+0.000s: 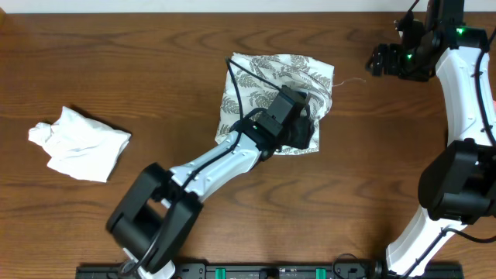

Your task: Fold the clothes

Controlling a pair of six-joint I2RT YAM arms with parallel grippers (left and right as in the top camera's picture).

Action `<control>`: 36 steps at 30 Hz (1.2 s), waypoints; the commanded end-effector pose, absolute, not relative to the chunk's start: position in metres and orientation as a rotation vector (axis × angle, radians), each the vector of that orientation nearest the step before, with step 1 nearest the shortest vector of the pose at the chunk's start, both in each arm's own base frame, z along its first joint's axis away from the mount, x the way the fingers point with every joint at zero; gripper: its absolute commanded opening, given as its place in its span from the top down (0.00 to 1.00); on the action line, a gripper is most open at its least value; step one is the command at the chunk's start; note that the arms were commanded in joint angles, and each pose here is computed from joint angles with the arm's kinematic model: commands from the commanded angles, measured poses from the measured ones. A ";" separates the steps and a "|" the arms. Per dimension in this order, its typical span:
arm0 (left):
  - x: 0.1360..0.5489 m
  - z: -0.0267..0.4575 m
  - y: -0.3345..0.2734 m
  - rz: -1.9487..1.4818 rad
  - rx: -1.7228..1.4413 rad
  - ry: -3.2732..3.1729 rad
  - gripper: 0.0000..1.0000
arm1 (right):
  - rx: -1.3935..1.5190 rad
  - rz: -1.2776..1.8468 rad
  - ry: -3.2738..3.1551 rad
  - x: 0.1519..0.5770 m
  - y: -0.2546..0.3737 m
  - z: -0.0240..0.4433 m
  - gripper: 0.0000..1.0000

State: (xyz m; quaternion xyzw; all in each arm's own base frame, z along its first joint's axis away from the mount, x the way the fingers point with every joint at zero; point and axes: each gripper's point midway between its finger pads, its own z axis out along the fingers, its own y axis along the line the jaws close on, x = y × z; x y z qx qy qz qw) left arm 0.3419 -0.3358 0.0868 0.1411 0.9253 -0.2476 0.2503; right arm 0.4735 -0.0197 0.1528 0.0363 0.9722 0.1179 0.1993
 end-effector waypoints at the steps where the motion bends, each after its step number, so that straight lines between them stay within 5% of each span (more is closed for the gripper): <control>1: 0.368 0.159 -0.309 -0.564 0.319 2.352 0.44 | 0.055 0.340 2.684 0.472 -0.008 0.170 0.09; 6: 0.376 0.198 -0.261 -0.420 0.250 2.289 0.42 | -0.221 0.481 2.640 0.469 0.033 0.176 0.10; 11: 0.386 0.169 -0.229 -0.327 0.173 2.381 0.49 | -0.458 0.585 2.602 0.459 0.093 0.178 0.21; 15: 0.389 0.120 -0.212 -0.238 0.151 2.515 0.78 | -0.546 0.632 2.613 0.448 0.140 0.165 0.75; 17: 0.388 0.096 -0.203 -0.192 0.139 2.583 0.93 | -0.530 0.635 2.651 0.443 0.157 0.150 0.88; 28: 0.389 0.046 -0.175 -0.155 0.068 2.733 0.94 | -0.496 0.505 2.855 0.405 0.168 0.046 0.98; 36: 0.359 0.036 -0.174 -0.179 0.091 2.869 0.94 | -0.239 0.104 2.854 0.437 0.092 0.043 0.94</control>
